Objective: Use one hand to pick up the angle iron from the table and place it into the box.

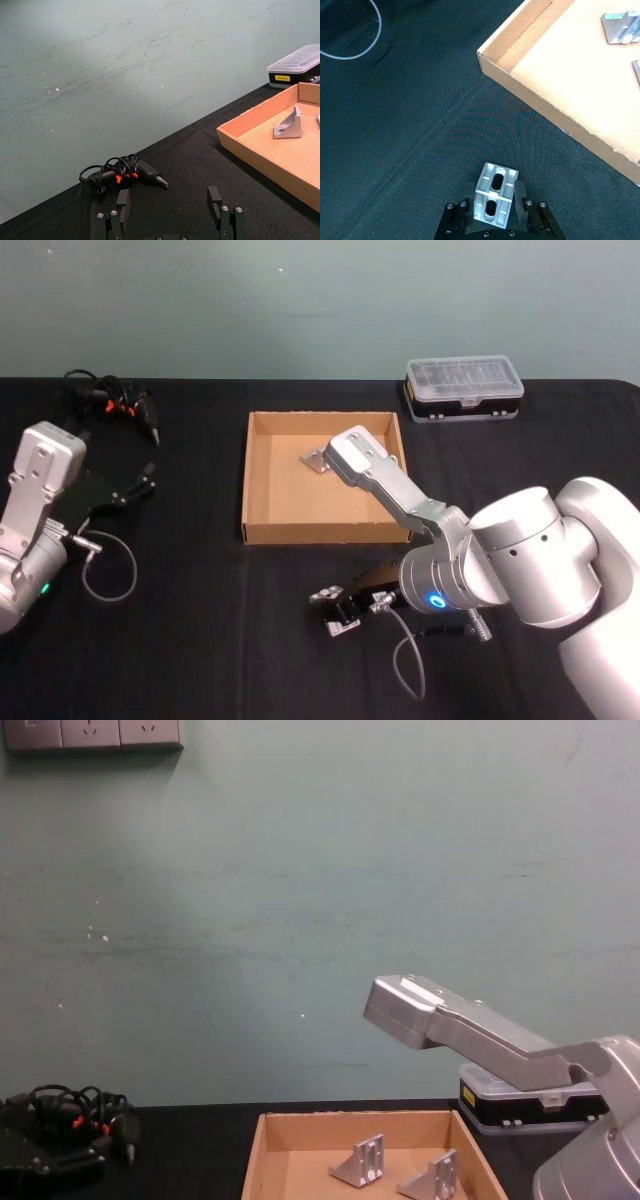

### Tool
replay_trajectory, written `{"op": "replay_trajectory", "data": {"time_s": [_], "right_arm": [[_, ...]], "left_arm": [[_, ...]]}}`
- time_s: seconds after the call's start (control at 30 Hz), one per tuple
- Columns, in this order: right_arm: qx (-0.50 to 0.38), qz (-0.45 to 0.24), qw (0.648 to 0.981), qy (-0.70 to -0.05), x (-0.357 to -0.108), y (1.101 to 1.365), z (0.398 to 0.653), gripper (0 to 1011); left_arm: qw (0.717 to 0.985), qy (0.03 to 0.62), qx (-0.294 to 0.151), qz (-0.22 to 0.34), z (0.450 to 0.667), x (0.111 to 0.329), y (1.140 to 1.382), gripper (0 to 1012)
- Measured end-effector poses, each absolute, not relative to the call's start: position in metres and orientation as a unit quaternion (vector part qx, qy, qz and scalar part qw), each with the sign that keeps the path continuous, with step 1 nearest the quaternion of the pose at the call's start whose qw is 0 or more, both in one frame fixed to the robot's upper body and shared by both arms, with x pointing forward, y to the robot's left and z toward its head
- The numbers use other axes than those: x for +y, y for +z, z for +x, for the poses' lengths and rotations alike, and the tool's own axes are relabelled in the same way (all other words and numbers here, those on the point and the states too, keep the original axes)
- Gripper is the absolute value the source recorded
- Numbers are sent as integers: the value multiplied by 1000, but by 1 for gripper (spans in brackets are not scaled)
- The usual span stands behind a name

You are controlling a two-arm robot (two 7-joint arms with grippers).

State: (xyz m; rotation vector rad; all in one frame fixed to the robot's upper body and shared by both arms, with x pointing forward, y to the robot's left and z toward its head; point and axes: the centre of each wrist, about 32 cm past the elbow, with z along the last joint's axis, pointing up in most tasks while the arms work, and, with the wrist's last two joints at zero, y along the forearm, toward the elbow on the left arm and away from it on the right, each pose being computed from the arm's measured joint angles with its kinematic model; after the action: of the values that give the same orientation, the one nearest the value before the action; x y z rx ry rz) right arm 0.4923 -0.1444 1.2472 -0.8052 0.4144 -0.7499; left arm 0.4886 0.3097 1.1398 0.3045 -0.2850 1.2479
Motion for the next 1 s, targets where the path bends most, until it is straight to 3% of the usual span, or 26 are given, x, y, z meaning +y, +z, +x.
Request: {"op": "replay_trajectory", "data": {"time_s": [0.47,0.77,1.0], "right_arm": [[191,-376,834,-356,-145,1248,490,474],[158,-331,851,-375,-153,1261,483,474],[138,-301,858,-391,-157,1273,493,474]], "left_arm": [[791,580,-132,141,489,310,1140,1011],[791,580,-132,141,489,310,1140,1011],[791,580,-132,141,489,310,1140,1011]]}}
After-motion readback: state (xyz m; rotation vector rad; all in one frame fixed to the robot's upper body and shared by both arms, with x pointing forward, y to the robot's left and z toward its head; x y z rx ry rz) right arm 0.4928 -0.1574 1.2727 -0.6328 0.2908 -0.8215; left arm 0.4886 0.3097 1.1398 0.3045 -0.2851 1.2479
